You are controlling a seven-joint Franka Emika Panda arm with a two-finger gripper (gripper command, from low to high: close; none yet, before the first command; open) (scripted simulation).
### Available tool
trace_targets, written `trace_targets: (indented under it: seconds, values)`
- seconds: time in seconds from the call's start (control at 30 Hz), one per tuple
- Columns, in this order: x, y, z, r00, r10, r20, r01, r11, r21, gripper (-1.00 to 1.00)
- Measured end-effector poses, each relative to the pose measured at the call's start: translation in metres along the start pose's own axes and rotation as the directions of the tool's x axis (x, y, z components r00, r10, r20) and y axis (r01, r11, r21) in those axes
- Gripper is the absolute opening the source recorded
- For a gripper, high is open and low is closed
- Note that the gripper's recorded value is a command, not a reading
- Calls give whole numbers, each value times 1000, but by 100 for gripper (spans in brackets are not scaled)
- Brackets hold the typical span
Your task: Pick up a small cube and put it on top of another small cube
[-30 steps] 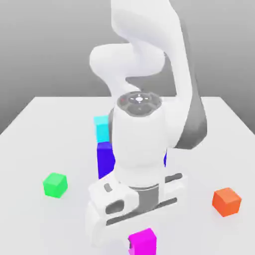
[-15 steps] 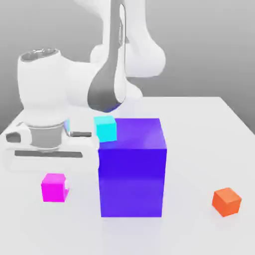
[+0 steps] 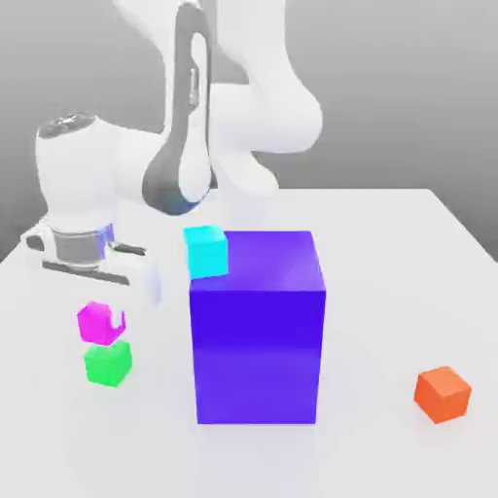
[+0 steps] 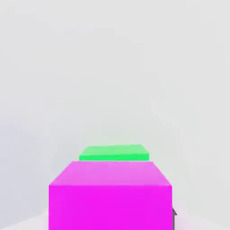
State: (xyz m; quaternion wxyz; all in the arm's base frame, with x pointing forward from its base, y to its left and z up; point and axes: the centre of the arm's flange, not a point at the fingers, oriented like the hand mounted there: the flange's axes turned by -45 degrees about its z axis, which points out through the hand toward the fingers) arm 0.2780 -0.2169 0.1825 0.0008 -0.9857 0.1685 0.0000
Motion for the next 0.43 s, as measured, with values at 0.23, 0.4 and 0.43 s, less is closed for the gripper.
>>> trace_targets:
  seconds: [0.23, 0.4, 0.43]
  values:
    - [-1, 2, 1, 1000, 6, 0, -6, 1000, -1, 100]
    - [0, 3, -38, 1000, 7, -1, -7, 1000, 0, 100]
    - [0, 2, -48, 1000, 6, -1, -6, 1000, 0, 100]
